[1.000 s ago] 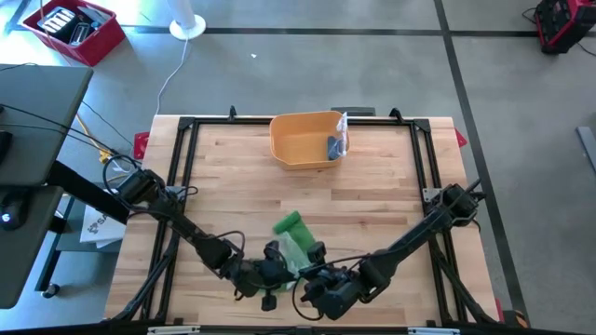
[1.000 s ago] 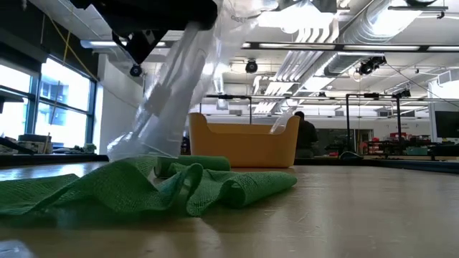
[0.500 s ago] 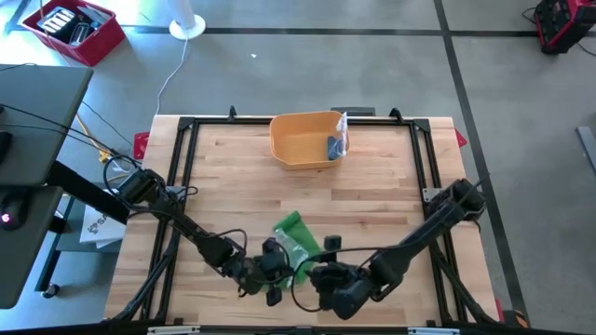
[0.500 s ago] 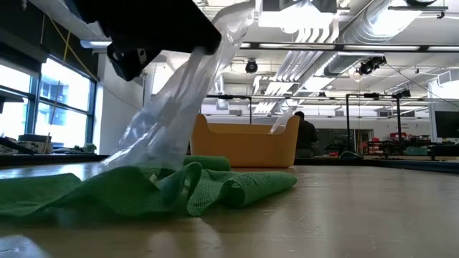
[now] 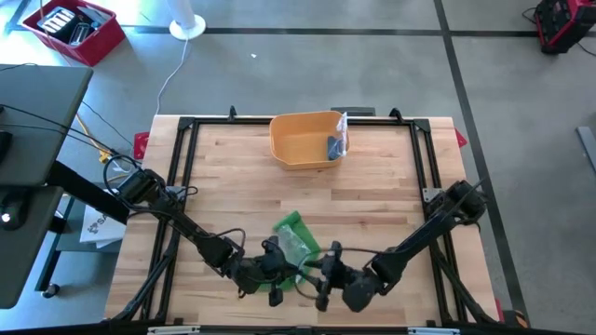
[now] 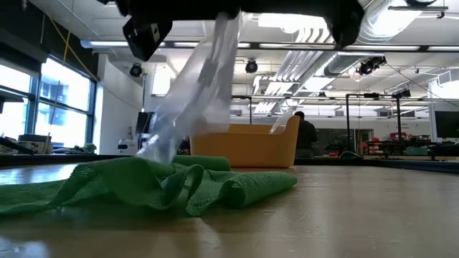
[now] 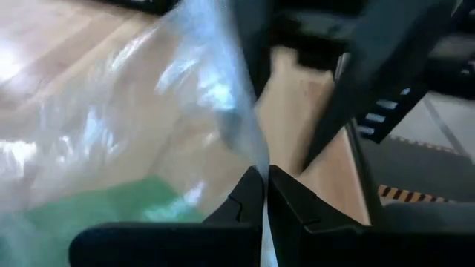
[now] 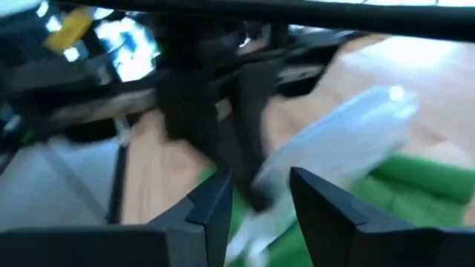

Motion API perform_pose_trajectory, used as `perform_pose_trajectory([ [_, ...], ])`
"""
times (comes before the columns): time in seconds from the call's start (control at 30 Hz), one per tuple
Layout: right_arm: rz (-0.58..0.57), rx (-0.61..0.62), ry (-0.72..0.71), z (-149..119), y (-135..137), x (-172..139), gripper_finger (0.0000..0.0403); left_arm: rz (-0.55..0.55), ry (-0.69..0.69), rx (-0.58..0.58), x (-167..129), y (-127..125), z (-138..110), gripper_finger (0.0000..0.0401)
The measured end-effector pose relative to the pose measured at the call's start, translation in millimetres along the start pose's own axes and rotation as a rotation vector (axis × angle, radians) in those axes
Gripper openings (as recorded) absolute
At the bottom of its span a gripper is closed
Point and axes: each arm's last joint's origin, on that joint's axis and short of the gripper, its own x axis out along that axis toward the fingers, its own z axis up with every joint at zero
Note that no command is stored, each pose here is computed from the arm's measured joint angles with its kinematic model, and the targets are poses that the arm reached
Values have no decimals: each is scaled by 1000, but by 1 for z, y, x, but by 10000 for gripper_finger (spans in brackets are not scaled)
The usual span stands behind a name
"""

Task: Roll bandage
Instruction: Open the transparent zip bag

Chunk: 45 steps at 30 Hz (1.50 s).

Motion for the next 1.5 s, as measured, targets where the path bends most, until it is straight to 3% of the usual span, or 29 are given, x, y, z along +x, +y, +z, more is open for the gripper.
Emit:
perform_pose_trajectory([
  [0.13, -18, 6, -15, 1, -3, 3, 112, -4, -5, 8, 0, 0, 1, 1],
  [0.3, -9, -40, -10, 0, -2, 1, 25, -16, 0, 23, -1, -2, 0, 1],
  [0.37, 2, -64, -9, -1, 0, -1, 8, -23, 0, 55, -3, -5, -2, 1],
  [0.87, 20, -99, -14, 0, 3, -4, 10, -77, -27, 83, -21, -13, 10, 1],
  [1.0, 92, -158, -7, 2, 6, -2, 36, -81, -34, 92, -21, -14, 11, 1],
  [1.2, 267, -262, 17, 10, 5, 7, 92, -181, -42, 142, -20, -17, 15, 5],
  [1.3, 286, -307, 21, 12, 1, 12, 101, -198, -57, 144, -19, -16, 17, 6],
  [1.4, 280, -362, 10, 14, 0, 14, 86, -197, -63, 121, -17, -15, 19, 11],
  [1.5, 264, -383, 5, 13, -1, 14, 28, -195, -57, 118, -16, -13, 19, 22],
])
